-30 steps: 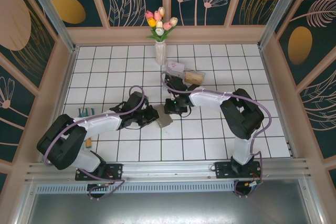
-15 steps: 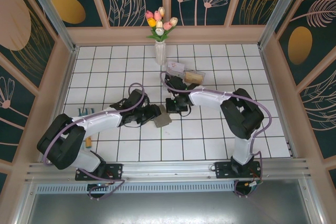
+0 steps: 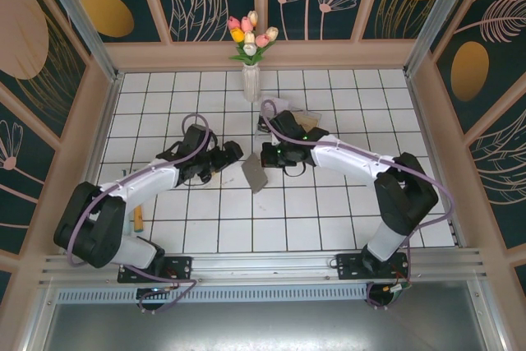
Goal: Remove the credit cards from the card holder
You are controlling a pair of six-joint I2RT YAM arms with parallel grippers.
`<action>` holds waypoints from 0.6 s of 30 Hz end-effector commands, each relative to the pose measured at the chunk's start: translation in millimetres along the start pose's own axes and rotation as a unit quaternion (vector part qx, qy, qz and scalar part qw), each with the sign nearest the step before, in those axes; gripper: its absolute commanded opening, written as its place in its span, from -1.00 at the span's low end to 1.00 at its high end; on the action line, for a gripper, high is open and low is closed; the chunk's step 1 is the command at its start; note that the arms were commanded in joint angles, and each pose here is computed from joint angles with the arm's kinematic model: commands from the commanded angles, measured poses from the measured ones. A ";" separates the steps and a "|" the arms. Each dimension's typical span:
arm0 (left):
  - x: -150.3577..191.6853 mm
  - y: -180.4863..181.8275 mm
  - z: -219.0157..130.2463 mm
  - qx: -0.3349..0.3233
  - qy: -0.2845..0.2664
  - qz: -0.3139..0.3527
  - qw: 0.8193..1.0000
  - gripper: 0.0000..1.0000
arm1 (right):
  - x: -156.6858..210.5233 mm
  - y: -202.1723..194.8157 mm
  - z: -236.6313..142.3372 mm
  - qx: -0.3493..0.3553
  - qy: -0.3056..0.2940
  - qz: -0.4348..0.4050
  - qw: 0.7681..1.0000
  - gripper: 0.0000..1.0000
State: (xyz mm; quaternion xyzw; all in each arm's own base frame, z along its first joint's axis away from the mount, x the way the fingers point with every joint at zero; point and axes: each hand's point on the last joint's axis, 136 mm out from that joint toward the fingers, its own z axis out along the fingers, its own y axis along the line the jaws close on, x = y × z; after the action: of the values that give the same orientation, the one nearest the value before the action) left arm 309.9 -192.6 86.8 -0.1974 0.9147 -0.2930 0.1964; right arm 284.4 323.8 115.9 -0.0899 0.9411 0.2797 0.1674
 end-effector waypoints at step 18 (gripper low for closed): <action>0.8 -3.6 -15.1 0.050 -0.020 -0.025 0.998 0.95 | 2.5 -3.5 4.0 0.015 -0.027 0.012 0.999 -0.91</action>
State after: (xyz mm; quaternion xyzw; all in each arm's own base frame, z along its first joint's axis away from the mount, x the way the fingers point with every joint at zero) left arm 301.5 -181.7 93.3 -0.2272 0.8968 -0.3132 0.2147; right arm 281.4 336.9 125.6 -0.0915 0.9282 0.3060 0.1907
